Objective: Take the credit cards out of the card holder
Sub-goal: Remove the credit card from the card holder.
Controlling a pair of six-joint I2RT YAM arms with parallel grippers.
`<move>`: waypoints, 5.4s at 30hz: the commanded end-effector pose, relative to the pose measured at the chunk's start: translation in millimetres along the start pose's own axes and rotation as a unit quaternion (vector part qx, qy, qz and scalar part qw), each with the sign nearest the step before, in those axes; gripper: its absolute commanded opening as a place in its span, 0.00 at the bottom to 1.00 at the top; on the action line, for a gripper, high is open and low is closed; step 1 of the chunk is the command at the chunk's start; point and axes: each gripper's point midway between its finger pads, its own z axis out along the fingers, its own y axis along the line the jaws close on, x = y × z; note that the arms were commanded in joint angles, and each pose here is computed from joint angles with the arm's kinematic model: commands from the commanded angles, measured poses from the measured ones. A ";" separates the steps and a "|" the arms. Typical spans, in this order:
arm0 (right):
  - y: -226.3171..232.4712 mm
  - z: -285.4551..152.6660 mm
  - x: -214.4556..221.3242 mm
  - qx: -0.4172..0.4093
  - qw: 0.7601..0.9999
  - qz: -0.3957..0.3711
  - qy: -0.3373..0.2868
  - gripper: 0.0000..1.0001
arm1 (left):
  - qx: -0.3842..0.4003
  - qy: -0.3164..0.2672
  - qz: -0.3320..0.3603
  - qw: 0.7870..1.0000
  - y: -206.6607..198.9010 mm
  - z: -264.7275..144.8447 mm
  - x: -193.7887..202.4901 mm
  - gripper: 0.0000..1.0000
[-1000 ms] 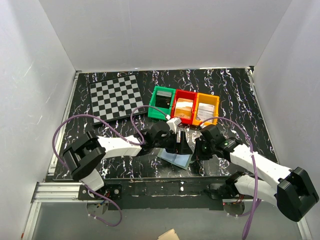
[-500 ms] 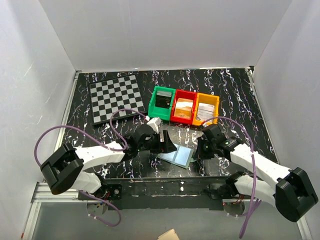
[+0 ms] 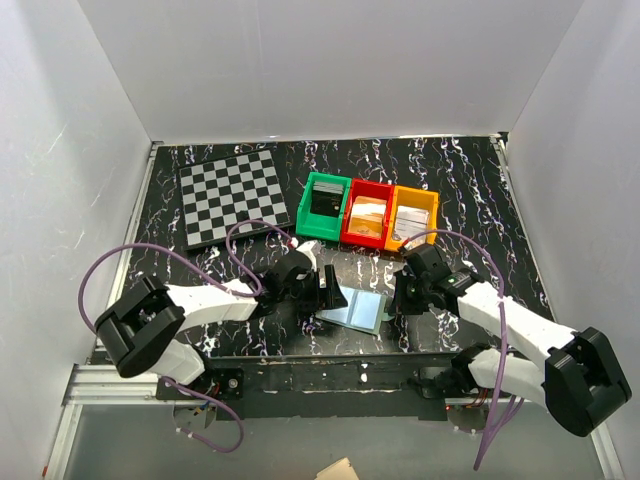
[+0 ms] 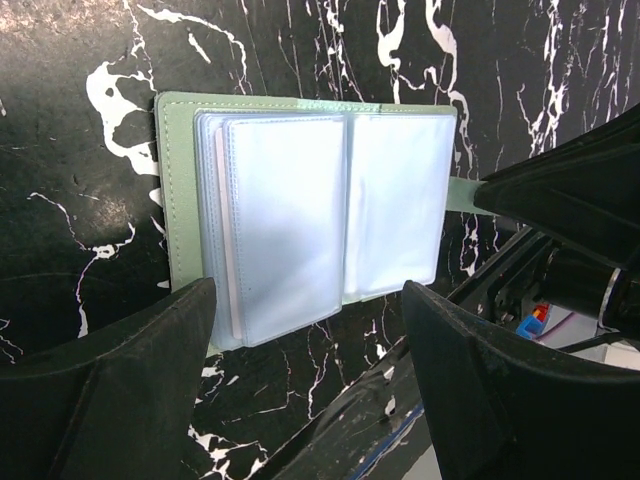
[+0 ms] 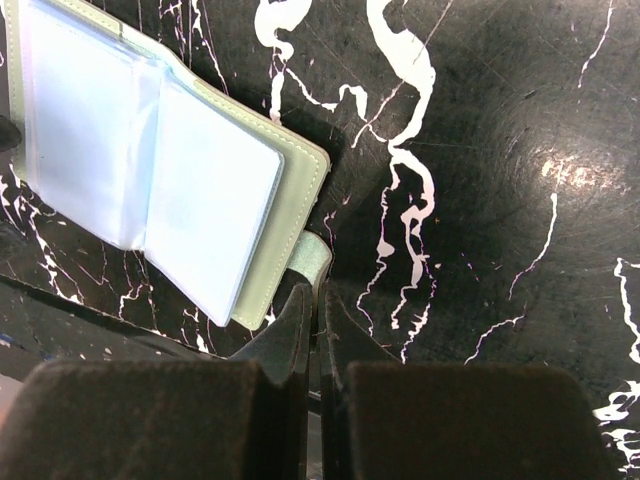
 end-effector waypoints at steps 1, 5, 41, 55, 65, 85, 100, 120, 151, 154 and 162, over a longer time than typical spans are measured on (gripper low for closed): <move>8.4 -4.9 -14.1 -0.009 1.000 -0.008 -0.013 0.01 | 0.020 -0.006 0.008 1.000 -13.3 1.6 -9.7 0.75; 9.4 -5.1 -15.5 -0.010 1.000 -0.011 -0.013 0.01 | 0.031 -0.003 0.008 0.999 -16.5 3.2 -8.6 0.75; 10.6 -6.7 -12.8 -0.017 1.000 -0.013 -0.011 0.01 | 0.032 0.001 0.023 0.999 -23.5 13.0 -3.6 0.74; 12.2 -5.2 -11.2 -0.023 1.000 -0.011 -0.006 0.01 | 0.060 0.038 0.046 0.996 -36.2 24.6 12.9 0.74; 12.6 -3.8 -10.4 -0.024 1.000 -0.013 -0.003 0.01 | 0.118 0.061 0.069 0.989 -58.1 29.2 22.3 0.74; 5.8 -6.1 -7.1 -0.011 1.000 -0.017 -0.004 0.01 | 0.210 0.087 0.143 0.963 -120.7 34.9 28.5 0.75; 6.0 -5.6 -7.8 -0.014 1.000 -0.017 -0.005 0.01 | 0.096 -0.015 0.063 0.993 -51.3 -2.5 0.6 0.82; 10.7 -6.1 -11.2 -0.023 1.000 -0.011 -0.009 0.01 | 0.134 -0.009 0.007 0.991 -45.7 -22.1 19.8 0.98; 20.2 5.9 12.7 -0.080 0.997 0.009 0.004 0.01 | 0.129 0.022 -0.063 0.989 -47.8 -7.4 49.3 0.92; 19.5 5.6 14.3 -0.079 0.997 0.010 0.006 0.01 | 0.128 0.019 -0.061 0.990 -51.3 -4.1 45.2 0.92; 20.7 2.5 12.0 -0.080 0.997 0.004 0.004 0.01 | 0.117 0.011 -0.064 0.991 -51.8 3.4 39.4 0.92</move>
